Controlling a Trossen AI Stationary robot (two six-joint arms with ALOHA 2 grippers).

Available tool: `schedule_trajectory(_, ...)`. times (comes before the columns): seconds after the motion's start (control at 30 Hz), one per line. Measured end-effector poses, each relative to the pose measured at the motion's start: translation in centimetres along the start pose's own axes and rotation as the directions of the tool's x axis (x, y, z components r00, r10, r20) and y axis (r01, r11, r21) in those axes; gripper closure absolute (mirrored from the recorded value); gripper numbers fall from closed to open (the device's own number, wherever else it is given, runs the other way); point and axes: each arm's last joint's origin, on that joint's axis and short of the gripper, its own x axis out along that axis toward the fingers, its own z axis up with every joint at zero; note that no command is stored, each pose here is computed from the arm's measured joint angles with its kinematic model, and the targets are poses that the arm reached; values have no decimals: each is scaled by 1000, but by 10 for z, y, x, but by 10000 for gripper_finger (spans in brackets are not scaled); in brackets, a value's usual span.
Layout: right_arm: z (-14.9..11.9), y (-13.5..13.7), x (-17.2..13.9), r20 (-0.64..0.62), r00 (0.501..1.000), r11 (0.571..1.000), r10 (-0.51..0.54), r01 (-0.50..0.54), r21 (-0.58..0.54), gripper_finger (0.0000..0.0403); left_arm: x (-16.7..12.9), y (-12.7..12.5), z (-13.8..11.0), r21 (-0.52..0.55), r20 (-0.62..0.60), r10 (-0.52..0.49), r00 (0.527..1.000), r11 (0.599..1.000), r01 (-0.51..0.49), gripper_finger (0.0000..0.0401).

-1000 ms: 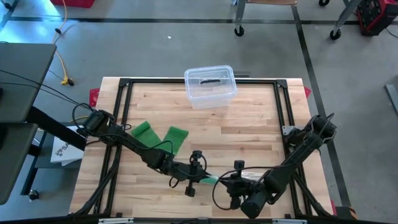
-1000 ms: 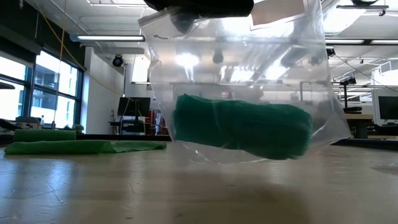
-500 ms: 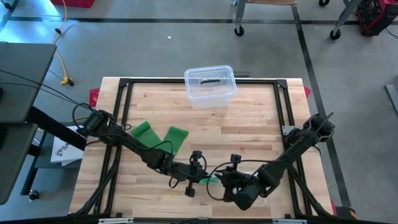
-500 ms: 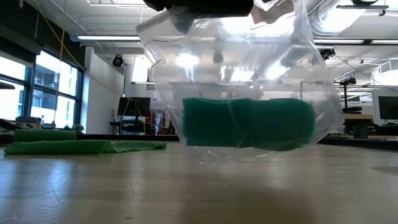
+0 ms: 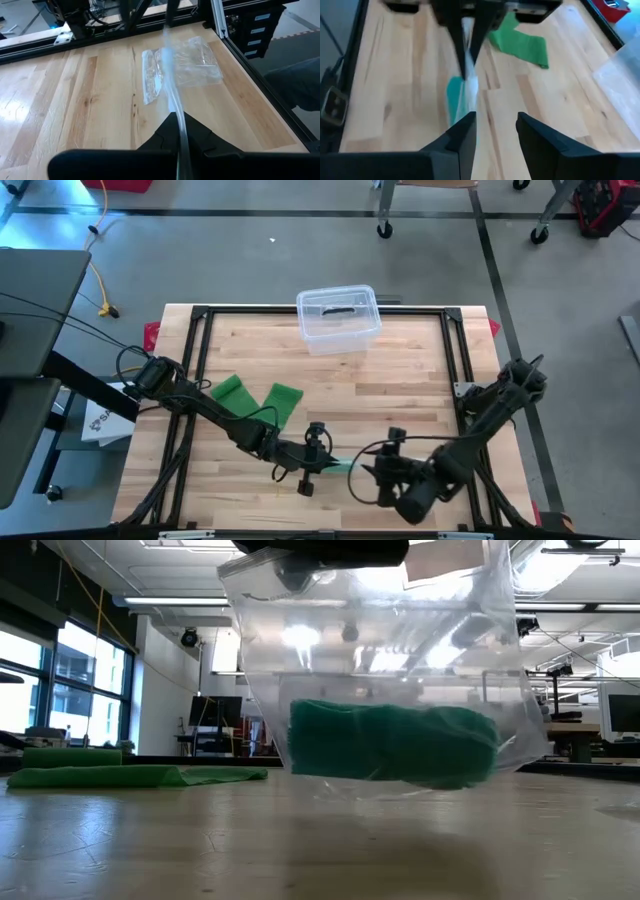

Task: Roll bandage
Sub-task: Close the transparent zip bag

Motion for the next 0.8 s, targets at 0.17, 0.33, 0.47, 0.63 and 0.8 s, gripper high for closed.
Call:
schedule_trajectory(0.17,-10,7,-5,-3,999,999,34,-34,-12,274,0,0,0,0,-1,-1,1000,1000,1,401)
schedule_trajectory(0.33,-16,16,9,85,996,1000,30,-30,-9,275,0,0,0,0,-1,-2,1000,1000,2,401)
schedule_trajectory(0.47,-18,16,15,136,991,1000,0,-1,12,276,0,0,0,0,-1,-2,1000,1000,2,401)
schedule_trajectory(0.63,-16,14,19,137,991,1000,1,-4,23,308,0,0,0,1,-1,-2,1000,1000,2,401)
schedule_trajectory(0.8,-17,14,21,100,994,999,39,-36,-31,388,0,0,0,8,-1,-2,1000,1000,2,401)
